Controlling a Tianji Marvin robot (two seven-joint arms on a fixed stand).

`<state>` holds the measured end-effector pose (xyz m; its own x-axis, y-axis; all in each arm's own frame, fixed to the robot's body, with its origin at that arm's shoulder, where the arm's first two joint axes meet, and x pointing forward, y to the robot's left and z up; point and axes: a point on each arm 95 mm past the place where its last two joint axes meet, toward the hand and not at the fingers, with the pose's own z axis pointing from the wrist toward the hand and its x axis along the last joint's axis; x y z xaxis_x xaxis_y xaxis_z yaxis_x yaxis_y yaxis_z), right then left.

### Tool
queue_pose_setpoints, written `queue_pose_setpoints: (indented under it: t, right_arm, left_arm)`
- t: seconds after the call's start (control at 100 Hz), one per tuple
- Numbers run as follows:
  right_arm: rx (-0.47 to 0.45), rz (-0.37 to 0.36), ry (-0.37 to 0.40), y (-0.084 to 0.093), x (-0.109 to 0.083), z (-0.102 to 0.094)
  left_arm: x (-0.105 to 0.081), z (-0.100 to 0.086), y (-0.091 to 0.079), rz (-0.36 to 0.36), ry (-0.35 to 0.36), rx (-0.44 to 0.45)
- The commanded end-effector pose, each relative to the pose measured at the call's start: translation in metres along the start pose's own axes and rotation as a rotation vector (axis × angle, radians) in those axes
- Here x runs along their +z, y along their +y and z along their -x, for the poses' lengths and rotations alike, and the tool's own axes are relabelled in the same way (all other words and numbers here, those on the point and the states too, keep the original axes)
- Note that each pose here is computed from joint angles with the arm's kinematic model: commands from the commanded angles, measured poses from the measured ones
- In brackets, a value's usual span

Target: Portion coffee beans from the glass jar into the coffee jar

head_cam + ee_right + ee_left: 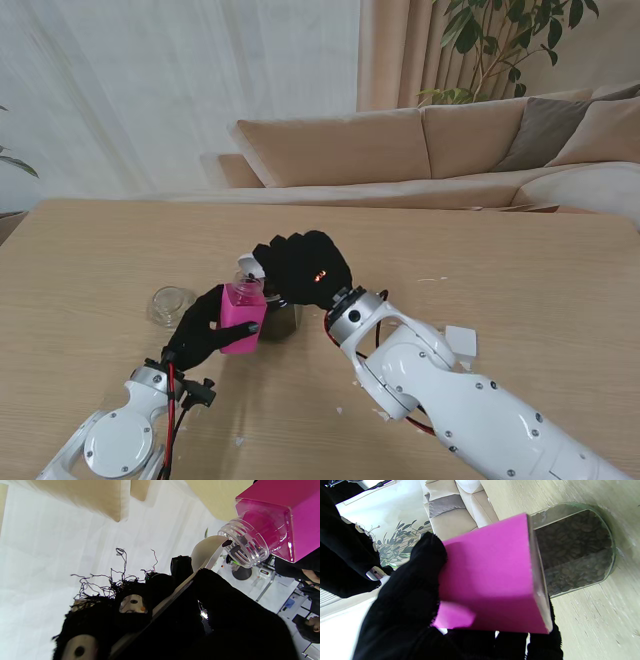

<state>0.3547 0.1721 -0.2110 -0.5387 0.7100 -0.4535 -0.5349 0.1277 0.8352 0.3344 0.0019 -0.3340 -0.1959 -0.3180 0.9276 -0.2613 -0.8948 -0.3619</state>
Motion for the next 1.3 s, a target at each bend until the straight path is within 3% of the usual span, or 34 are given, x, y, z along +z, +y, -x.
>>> queue_pose_setpoints:
  t: [0.0,0.12,0.51,0.81,1.05,1.29]
  right_arm:
    - [0.045,-0.032,0.003,-0.001,0.0,-0.002]
    - [0.024,-0.025,-0.005,-0.002,0.0,-0.001]
    - [0.08,-0.044,-0.046,-0.004,-0.001,0.003]
    - [0.181,-0.049,-0.137,0.014,-0.005,0.008]
    - [0.379,-0.128,-0.258,0.021,-0.016,0.024]
    - [0.568,-0.234,-0.382,0.013,-0.044,0.033]
  left_arm:
    - [0.0,-0.001,0.004,0.013,0.001,-0.008]
    - [-0.001,-0.001,0.004,0.013,-0.001,-0.009]
    - [-0.001,0.0,0.004,0.013,0.001,-0.008]
    - [-0.002,0.0,0.004,0.02,0.01,-0.007]
    - [-0.007,0.0,0.003,0.029,0.031,0.004]
    - [-0.015,0.001,-0.001,0.037,0.073,0.006]
